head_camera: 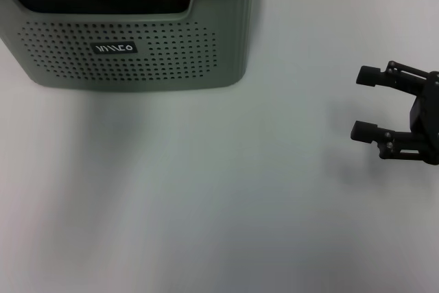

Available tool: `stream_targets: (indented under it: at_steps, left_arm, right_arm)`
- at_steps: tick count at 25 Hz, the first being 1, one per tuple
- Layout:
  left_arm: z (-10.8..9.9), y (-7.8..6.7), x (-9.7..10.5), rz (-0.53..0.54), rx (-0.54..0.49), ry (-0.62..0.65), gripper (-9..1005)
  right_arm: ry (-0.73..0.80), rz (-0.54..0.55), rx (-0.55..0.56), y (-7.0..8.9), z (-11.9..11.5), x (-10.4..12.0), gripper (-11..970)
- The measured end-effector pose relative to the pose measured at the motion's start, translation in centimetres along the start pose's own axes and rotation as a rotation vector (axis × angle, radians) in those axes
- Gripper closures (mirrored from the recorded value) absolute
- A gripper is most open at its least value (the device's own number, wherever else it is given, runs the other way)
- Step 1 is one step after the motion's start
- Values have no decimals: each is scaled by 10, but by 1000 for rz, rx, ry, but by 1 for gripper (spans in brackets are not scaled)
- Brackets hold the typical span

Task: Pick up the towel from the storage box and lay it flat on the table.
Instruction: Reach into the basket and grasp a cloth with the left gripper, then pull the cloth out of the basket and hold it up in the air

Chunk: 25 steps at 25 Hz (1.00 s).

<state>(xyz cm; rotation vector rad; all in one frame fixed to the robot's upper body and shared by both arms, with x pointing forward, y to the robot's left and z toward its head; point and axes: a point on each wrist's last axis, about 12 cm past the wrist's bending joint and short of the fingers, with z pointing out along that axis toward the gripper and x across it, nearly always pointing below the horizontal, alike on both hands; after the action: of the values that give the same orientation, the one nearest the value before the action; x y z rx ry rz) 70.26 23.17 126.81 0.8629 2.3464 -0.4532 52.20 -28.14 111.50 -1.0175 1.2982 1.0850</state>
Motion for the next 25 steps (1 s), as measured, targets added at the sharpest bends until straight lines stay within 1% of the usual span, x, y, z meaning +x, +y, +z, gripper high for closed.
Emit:
stream_targets:
  at_steps: [11, 17, 22, 25]
  left_arm:
    - [-4, 0, -4, -13, 8, -12, 190]
    - [-4, 0, -4, -12, 9, -13, 367]
    - [-5, 0, -5, -12, 10, -14, 602]
    - [-6, 0, -7, -13, 11, -25, 725]
  right_arm:
    - [-4, -8, 4, 0, -1, 0, 104]
    - [-6, -10, 7, 0, -1, 0, 104]
    - [-6, -11, 7, 0, -1, 0, 104]
    - [-6, -10, 8, 0, -1, 0, 104]
